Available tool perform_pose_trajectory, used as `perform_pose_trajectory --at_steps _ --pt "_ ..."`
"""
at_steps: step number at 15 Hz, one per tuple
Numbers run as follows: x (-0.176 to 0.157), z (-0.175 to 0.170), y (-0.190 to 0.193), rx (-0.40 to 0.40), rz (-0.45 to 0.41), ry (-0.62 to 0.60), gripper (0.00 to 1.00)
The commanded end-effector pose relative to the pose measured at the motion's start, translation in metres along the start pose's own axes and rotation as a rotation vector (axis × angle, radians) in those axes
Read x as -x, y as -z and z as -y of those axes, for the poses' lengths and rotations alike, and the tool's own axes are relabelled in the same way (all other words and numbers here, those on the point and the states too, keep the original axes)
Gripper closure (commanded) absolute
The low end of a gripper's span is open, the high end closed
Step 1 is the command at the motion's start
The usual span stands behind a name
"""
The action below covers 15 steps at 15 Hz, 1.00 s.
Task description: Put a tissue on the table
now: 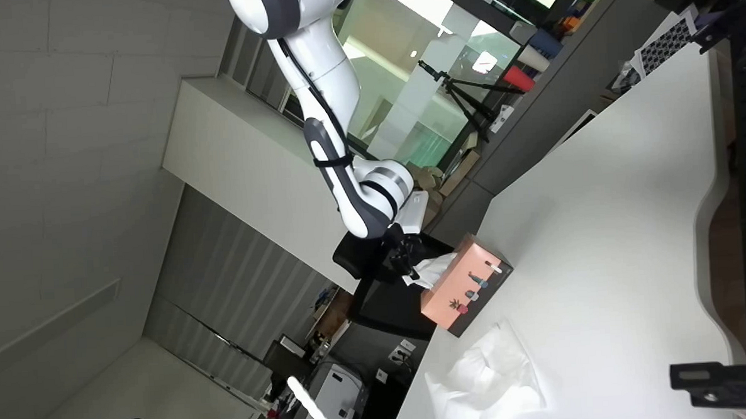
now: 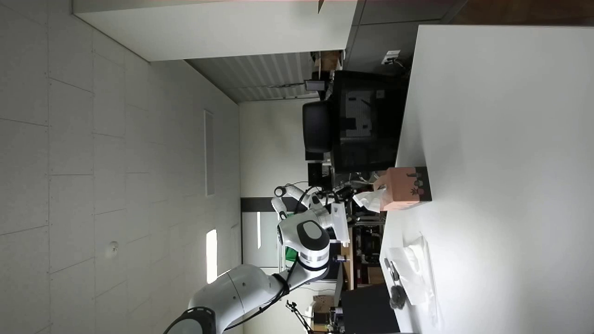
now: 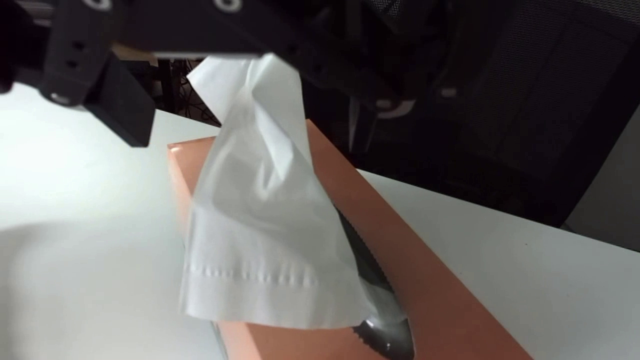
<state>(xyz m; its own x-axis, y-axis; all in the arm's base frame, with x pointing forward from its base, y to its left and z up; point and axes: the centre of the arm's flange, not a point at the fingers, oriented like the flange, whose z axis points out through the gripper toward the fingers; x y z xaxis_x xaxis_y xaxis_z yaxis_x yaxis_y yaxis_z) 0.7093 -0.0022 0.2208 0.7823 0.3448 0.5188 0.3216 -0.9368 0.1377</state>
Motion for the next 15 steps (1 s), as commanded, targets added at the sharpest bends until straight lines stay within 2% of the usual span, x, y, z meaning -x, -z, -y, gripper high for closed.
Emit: perform_pose_trajectory --at_steps 1,6,10,13,14,15 --pt "-0.001 -0.004 -0.011 0.043 -0.010 -0.010 0.00" --pt "0.007 -0.003 -0.022 0.110 0.005 0.029 0.00" --pt "0.003 -0.004 -0.017 0.193 -0.008 0.092 0.00" --pt "0.000 -0.003 -0.013 0.224 -0.002 0.124 0.00" --pt "-0.001 -0.002 -0.013 0.226 0.005 0.133 0.25" --pt "-0.002 -0.002 -0.014 0.227 0.015 0.137 0.26"
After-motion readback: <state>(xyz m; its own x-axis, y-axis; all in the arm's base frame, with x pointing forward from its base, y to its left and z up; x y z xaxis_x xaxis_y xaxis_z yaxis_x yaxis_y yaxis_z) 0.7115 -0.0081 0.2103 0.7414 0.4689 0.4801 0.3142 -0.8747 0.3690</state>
